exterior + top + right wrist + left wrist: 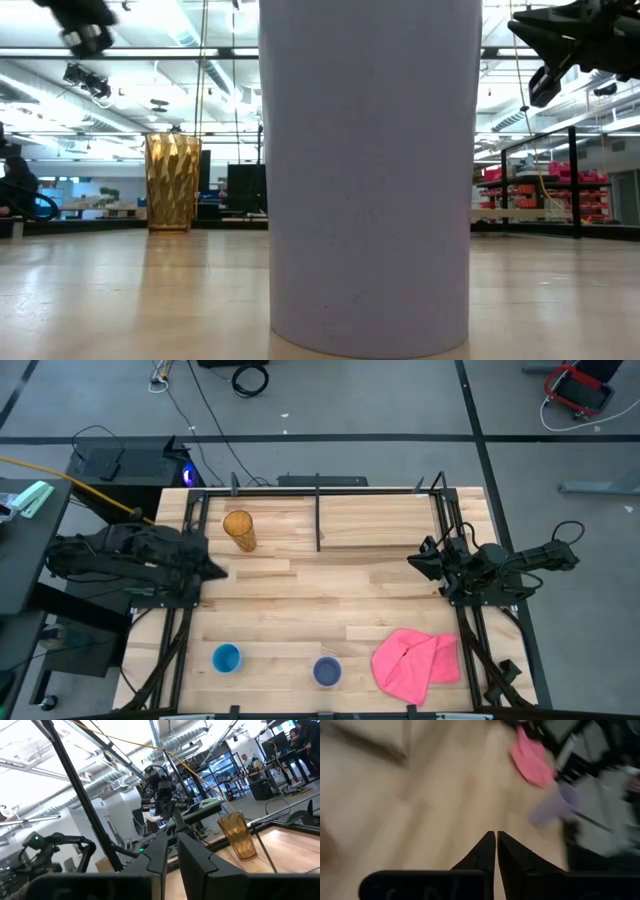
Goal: Stack small to large cups/mugs on shelf
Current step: Put the blue cup on the shelf
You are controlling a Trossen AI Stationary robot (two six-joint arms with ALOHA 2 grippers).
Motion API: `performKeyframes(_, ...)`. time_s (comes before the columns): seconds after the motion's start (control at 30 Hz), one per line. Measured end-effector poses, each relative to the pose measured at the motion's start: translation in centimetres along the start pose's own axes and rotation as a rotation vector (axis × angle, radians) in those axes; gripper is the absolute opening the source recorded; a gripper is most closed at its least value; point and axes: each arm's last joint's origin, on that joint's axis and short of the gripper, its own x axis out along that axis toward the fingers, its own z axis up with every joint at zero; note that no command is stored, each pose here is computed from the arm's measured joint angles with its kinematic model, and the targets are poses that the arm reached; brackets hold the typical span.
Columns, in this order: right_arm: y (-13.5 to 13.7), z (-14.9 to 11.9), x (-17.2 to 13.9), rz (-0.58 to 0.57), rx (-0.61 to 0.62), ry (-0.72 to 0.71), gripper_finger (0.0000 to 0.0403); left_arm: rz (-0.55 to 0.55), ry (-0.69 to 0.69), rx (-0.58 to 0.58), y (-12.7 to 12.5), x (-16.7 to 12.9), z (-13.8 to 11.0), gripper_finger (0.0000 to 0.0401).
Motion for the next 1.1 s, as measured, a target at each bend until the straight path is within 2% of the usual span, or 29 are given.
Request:
performKeyframes(0.13, 0.0, -0.1, 0.0, -0.002, 0.033, 0.005, 0.0050, -0.049, 0.189, -0.170, 0.0, 1.0, -0.9, 0.0031)
performKeyframes(0.3, -0.1, -0.3, 0.0, -0.014, 0.071, 0.032, 0.0050, 0.090, 0.446, -0.310, 0.2, 2.0, -2.5, 0.0026)
performKeyframes(0.4, -0.2, -0.5, 0.0, -0.022, 0.069, 0.047, 0.0050, 0.124, 0.521, -0.332, -0.3, 2.7, -2.9, 0.0021)
performKeyframes(0.6, -0.2, -0.6, 0.0, -0.027, 0.065, 0.058, 0.0050, 0.127, 0.612, -0.360, -2.4, 4.4, -3.6, 0.0024)
performKeyframes(0.8, -0.2, -0.6, 0.0, -0.027, 0.063, 0.058, 0.0050, 0.218, 0.692, -0.357, -4.3, 5.5, -5.5, 0.0024)
performKeyframes(0.9, -0.2, -0.6, 0.0, -0.027, 0.064, 0.058, 0.0050, 0.227, 0.697, -0.371, -5.5, 6.0, -6.3, 0.0021)
performKeyframes(1.1, -0.3, -0.6, 0.0, -0.031, 0.080, 0.065, 0.0050, 0.043, 0.582, -0.358, -9.2, 7.2, -7.5, 0.0013)
